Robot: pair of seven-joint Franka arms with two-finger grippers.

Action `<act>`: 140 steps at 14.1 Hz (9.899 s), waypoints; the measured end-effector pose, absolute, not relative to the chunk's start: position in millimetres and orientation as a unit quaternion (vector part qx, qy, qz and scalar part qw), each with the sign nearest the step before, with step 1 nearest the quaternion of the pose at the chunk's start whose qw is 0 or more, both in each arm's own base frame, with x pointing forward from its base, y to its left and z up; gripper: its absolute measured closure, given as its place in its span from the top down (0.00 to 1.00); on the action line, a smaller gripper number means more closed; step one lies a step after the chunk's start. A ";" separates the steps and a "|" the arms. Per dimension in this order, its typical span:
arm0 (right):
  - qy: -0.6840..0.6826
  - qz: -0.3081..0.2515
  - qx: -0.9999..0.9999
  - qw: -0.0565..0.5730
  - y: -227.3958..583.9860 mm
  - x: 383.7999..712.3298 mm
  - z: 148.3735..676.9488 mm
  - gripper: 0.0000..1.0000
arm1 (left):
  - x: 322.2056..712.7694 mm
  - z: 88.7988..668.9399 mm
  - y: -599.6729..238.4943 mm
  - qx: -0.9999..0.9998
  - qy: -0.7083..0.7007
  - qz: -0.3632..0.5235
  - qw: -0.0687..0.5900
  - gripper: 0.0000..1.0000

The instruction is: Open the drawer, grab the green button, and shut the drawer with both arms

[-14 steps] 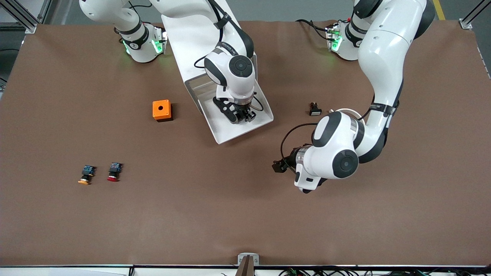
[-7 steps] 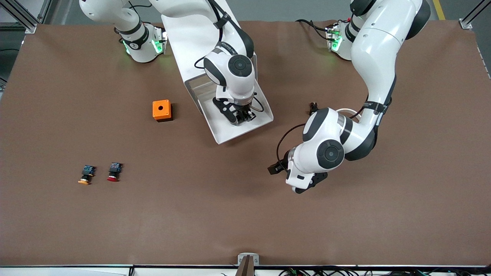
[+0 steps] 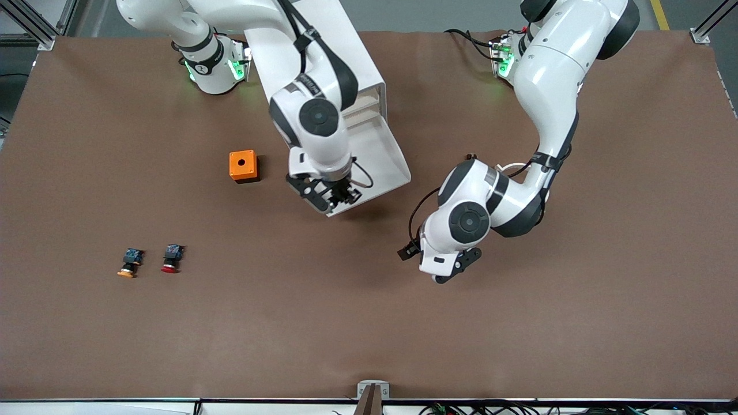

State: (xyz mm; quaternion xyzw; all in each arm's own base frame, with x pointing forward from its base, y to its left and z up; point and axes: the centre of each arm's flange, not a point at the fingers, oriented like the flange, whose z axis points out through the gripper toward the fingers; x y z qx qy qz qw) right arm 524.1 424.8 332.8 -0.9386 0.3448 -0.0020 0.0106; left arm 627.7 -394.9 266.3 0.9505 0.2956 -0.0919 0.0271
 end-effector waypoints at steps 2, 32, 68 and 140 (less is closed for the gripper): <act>0.304 -0.004 -0.953 0.010 384.6 553.8 334.3 0.41 | 615.8 252.9 -403.8 0.948 0.302 -0.094 0.015 1.00; 0.059 -0.026 -0.998 0.008 52.0 611.8 175.7 0.41 | 499.1 229.8 -525.0 0.981 0.158 -0.115 0.000 1.00; 0.025 0.141 -0.990 -0.006 -36.9 585.5 519.2 1.00 | 506.9 262.0 -530.9 0.951 0.227 -0.192 0.083 1.00; 0.010 0.011 -1.000 0.011 -49.2 511.0 658.5 1.00 | 544.2 618.7 -35.1 0.999 0.030 0.003 0.018 1.00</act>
